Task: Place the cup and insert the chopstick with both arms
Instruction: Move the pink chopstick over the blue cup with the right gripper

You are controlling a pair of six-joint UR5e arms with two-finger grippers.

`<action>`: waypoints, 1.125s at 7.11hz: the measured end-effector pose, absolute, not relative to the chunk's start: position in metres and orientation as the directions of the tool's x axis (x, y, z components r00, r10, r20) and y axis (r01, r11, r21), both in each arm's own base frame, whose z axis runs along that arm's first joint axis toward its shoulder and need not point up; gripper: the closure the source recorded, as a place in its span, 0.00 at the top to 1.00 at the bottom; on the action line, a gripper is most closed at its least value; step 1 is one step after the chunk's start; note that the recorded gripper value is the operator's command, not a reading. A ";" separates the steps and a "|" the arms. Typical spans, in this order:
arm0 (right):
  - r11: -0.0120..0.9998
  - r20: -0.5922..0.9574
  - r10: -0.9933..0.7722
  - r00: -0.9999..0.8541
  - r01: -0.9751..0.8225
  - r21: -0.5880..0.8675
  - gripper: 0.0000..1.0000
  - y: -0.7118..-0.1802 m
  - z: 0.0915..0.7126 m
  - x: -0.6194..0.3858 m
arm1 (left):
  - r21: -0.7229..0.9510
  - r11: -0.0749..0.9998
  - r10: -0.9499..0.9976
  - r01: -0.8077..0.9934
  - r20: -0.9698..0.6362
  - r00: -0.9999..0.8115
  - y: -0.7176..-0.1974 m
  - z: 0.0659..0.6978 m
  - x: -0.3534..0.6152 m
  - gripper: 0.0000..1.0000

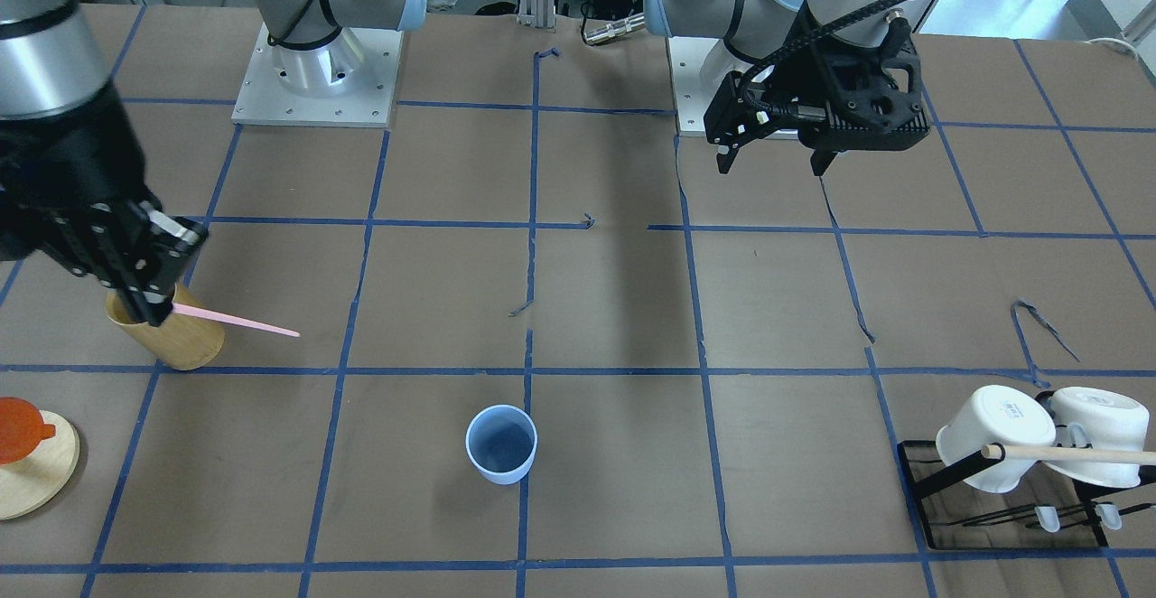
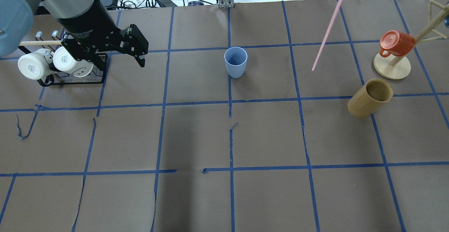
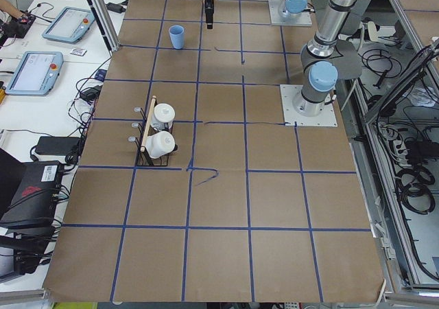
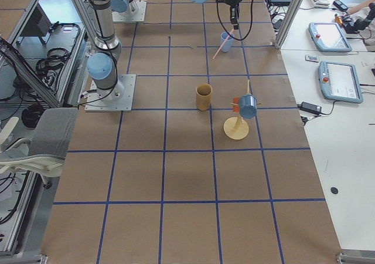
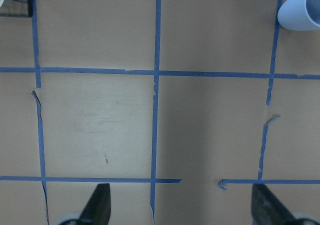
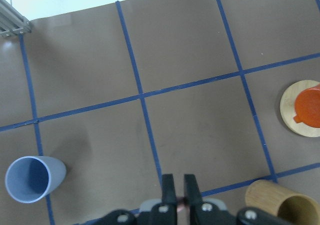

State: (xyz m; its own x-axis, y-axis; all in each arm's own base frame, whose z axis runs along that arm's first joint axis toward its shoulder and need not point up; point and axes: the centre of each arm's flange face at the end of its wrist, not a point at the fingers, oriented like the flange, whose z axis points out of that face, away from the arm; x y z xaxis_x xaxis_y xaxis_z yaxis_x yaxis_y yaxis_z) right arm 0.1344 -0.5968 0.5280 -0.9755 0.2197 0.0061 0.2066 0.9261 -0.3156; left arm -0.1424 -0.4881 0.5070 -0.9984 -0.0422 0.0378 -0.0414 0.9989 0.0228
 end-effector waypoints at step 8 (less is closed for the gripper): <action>0.840 -0.023 0.100 -0.995 0.097 -0.534 0.00 -0.592 0.486 0.323 | 0.019 0.999 -0.046 -0.046 0.043 -0.998 -0.487 0.507 -0.140 1.00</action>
State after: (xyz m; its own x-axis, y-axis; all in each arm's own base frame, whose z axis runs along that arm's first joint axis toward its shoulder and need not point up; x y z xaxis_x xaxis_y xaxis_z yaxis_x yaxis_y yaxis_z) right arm 0.3234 -0.5916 0.4857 -0.9947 0.1004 -0.0235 0.0974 0.8400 -0.5338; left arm -0.1405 -0.4872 0.5066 -0.9980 -0.0464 0.0433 -0.0456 0.9988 0.0186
